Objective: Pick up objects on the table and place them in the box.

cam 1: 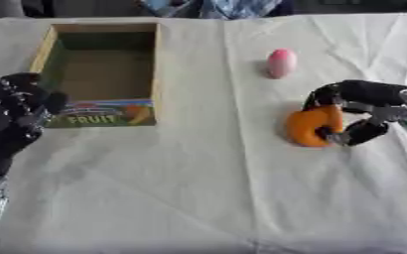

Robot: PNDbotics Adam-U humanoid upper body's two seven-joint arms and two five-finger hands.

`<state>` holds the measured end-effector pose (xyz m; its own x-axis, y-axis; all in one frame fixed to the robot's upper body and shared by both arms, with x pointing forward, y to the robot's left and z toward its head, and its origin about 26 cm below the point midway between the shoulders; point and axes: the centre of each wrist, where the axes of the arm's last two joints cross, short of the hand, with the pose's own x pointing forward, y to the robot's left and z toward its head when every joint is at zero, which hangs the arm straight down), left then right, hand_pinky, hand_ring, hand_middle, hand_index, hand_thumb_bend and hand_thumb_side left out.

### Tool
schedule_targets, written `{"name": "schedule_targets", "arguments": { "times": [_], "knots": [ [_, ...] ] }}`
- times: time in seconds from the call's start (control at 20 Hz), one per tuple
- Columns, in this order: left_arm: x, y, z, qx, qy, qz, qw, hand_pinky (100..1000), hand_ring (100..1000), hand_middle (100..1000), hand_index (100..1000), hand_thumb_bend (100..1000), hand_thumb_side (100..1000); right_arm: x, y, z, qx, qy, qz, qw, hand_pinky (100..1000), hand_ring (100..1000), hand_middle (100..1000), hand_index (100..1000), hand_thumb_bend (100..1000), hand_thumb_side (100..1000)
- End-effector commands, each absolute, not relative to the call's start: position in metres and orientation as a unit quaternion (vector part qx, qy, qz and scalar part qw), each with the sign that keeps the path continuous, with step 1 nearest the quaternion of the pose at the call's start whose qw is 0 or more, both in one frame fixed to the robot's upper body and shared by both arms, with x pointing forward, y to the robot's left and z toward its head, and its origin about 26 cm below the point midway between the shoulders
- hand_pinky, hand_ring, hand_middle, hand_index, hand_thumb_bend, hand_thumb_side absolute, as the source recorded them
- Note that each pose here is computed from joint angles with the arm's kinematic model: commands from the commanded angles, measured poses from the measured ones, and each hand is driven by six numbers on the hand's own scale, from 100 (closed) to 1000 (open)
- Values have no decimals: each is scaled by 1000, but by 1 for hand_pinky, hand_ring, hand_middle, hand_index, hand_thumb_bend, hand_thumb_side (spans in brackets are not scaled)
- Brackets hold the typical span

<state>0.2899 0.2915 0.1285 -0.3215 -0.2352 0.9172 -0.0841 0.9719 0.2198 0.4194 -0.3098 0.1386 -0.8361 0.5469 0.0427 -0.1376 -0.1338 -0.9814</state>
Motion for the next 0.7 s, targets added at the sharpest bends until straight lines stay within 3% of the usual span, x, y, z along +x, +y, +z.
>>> {"name": "schedule_targets", "arguments": {
  "times": [0.05, 0.35, 0.7],
  "knots": [
    [290, 294, 135, 105, -815, -75, 566, 580, 510, 514, 707, 740, 381, 421, -317, 152, -183, -627, 723, 223, 626, 641, 485, 569, 100, 109],
    [289, 294, 135, 105, -815, -75, 565, 579, 511, 514, 707, 740, 382, 420, -310, 172, -182, -681, 681, 197, 611, 599, 306, 372, 100, 100],
    [290, 292, 136, 102, -816, -79, 563, 578, 511, 514, 707, 741, 384, 421, -296, 227, -174, -729, 643, 155, 610, 587, 253, 319, 100, 100]
  ]
}}
